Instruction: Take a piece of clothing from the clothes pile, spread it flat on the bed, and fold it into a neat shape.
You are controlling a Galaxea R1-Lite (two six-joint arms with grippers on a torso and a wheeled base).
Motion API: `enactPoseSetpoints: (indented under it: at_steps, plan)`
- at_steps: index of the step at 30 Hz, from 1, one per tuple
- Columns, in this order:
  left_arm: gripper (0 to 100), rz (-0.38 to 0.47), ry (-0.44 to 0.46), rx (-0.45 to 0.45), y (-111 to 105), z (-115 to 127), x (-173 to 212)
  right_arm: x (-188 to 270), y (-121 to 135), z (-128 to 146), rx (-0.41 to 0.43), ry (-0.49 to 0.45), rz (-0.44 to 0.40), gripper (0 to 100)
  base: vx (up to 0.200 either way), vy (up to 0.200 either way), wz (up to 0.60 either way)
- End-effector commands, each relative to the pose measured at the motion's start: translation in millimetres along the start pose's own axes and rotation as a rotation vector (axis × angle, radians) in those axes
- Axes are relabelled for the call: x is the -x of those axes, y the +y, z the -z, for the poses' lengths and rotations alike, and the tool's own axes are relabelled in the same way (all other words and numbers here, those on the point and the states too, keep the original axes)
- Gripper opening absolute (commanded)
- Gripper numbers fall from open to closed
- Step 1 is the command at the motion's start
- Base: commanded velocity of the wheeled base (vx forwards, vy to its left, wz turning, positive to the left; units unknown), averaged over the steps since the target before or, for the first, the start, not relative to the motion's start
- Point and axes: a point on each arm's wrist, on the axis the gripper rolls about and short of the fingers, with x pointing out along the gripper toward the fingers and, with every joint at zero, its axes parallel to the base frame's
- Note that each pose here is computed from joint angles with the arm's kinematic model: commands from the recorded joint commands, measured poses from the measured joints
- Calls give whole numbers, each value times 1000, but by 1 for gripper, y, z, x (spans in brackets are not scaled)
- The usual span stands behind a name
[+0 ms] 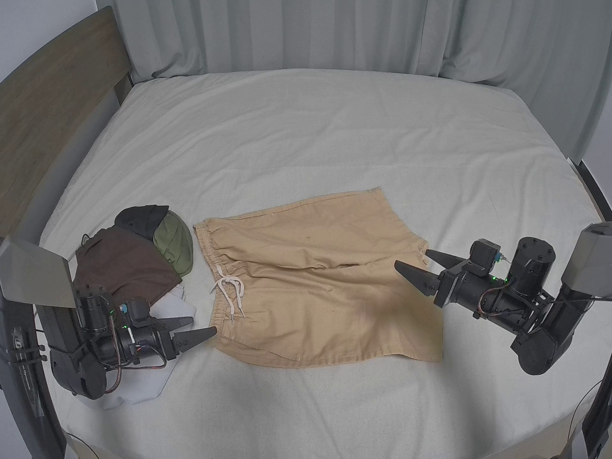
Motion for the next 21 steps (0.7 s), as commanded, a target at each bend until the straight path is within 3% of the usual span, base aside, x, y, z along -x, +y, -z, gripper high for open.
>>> enactPoseSetpoints:
  at_steps: [1, 13, 21]
  plan:
    - [100, -11, 35, 38, 11, 14, -7, 0, 0, 2, -2, 7, 1, 100, 0, 0, 0]
    - [100, -41, 60, 67, 24, 28, -16, -1, -1, 7, -6, 24, 3, 100, 0, 0, 0]
    - [100, -108, 61, 112, 32, 34, -26, -3, 0, 9, -6, 29, -4, 100, 0, 0, 0]
